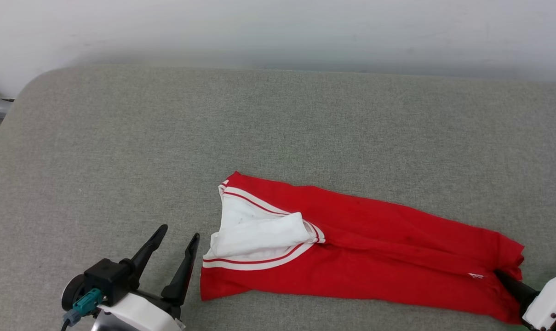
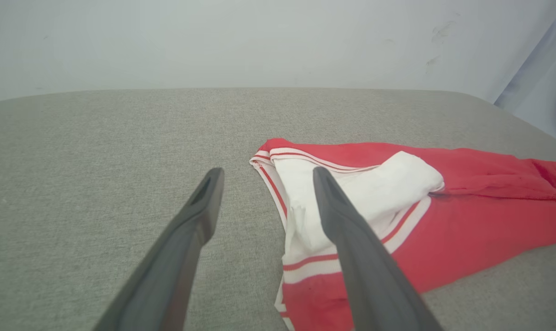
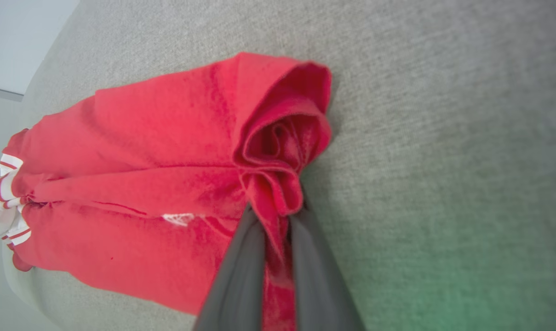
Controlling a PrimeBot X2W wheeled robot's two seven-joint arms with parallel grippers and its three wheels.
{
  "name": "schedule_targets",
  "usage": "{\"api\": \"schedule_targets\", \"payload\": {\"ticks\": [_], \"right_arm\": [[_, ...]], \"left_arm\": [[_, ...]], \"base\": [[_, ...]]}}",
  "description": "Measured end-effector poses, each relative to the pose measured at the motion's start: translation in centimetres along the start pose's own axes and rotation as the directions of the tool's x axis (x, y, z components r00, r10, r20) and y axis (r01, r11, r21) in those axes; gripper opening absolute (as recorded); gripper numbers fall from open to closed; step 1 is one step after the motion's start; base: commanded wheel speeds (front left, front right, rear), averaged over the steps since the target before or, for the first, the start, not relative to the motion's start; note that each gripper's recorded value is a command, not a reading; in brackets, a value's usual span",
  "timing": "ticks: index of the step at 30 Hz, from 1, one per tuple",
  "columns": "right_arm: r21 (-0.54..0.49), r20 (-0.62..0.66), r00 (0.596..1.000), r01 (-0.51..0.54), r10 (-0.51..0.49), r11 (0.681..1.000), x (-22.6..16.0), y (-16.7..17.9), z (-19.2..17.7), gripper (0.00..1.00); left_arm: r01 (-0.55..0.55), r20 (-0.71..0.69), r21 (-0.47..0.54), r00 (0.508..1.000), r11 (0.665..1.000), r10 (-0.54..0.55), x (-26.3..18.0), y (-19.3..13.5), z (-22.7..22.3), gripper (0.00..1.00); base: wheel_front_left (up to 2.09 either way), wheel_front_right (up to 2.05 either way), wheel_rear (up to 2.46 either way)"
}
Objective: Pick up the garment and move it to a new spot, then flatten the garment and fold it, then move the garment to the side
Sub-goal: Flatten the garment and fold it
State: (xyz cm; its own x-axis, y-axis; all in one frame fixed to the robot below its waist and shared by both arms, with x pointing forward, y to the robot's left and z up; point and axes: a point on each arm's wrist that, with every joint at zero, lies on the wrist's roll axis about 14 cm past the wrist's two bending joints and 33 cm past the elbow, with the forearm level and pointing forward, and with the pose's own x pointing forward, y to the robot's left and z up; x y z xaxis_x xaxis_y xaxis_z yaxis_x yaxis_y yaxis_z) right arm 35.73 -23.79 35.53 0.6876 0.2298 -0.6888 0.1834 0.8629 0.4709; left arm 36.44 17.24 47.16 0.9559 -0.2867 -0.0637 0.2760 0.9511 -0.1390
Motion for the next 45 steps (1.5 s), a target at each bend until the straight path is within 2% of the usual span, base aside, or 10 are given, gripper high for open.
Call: {"api": "schedule_targets", "payload": {"ticks": [5,9,15,21,28,34,35,37,38,45], "right_arm": [[0.02,0.038,0.999,0.01,-0.011,1.0,-0.8,-1.0,1.9,0.0],[-0.006,0.091,0.991,0.103,-0.102,0.995,-2.6,-4.4,4.9,0.0],[-0.015,0.14,0.973,0.187,-0.183,0.982,-4.7,-7.4,7.5,0.0],[-0.004,0.149,0.967,0.208,-0.205,0.978,-6.3,-8.4,8.0,0.0],[-0.055,0.157,0.98,0.132,-0.122,0.99,-6.8,-5.6,8.3,0.0],[-0.097,0.083,0.995,-0.043,0.051,0.994,-5.7,0.7,6.4,0.0],[-0.14,0.042,0.992,-0.112,0.119,0.984,-5.3,3.7,5.5,0.0],[-0.158,0.017,0.984,-0.17,0.175,0.973,-5.2,6.0,4.9,0.0],[-0.195,-0.013,0.971,-0.235,0.237,0.952,-5.0,8.9,4.8,0.0],[-0.286,-0.092,0.94,-0.341,0.329,0.895,-3.6,15.1,3.5,0.0]], "left_arm": [[-0.005,0.002,0.0,1.0,1.0,0.005,0.2,0.2,0.0,1.0],[-0.003,0.002,-0.002,1.0,1.0,0.003,0.5,0.2,0.0,1.0],[0.003,-0.004,-0.014,1.0,1.0,-0.003,0.8,-0.1,-0.3,1.0],[-0.002,-0.007,-0.025,1.0,1.0,0.002,1.0,-0.2,-0.5,1.0],[-0.011,-0.01,-0.051,1.0,0.999,0.01,1.4,0.0,-0.8,1.0],[-0.016,-0.021,-0.071,1.0,0.997,0.014,1.5,-0.1,-1.2,1.0],[-0.019,-0.026,-0.076,1.0,0.997,0.017,1.4,-0.1,-1.4,1.0],[-0.019,-0.029,-0.076,0.999,0.997,0.017,1.3,-0.1,-1.5,1.0],[-0.021,-0.035,-0.079,0.999,0.997,0.018,1.1,-0.1,-1.6,1.0],[-0.019,-0.053,-0.088,0.998,0.996,0.014,0.8,-0.3,-2.2,1.0]], "base": [[0.0,0.0,0.0],[0.0,0.0,0.0],[0.0,0.0,0.0],[0.0,0.0,0.0],[0.0,0.0,0.0],[0.0,0.0,0.0],[0.0,0.0,0.0],[0.0,0.0,0.0],[0.0,0.0,0.0],[0.0,0.0,0.0]]}}
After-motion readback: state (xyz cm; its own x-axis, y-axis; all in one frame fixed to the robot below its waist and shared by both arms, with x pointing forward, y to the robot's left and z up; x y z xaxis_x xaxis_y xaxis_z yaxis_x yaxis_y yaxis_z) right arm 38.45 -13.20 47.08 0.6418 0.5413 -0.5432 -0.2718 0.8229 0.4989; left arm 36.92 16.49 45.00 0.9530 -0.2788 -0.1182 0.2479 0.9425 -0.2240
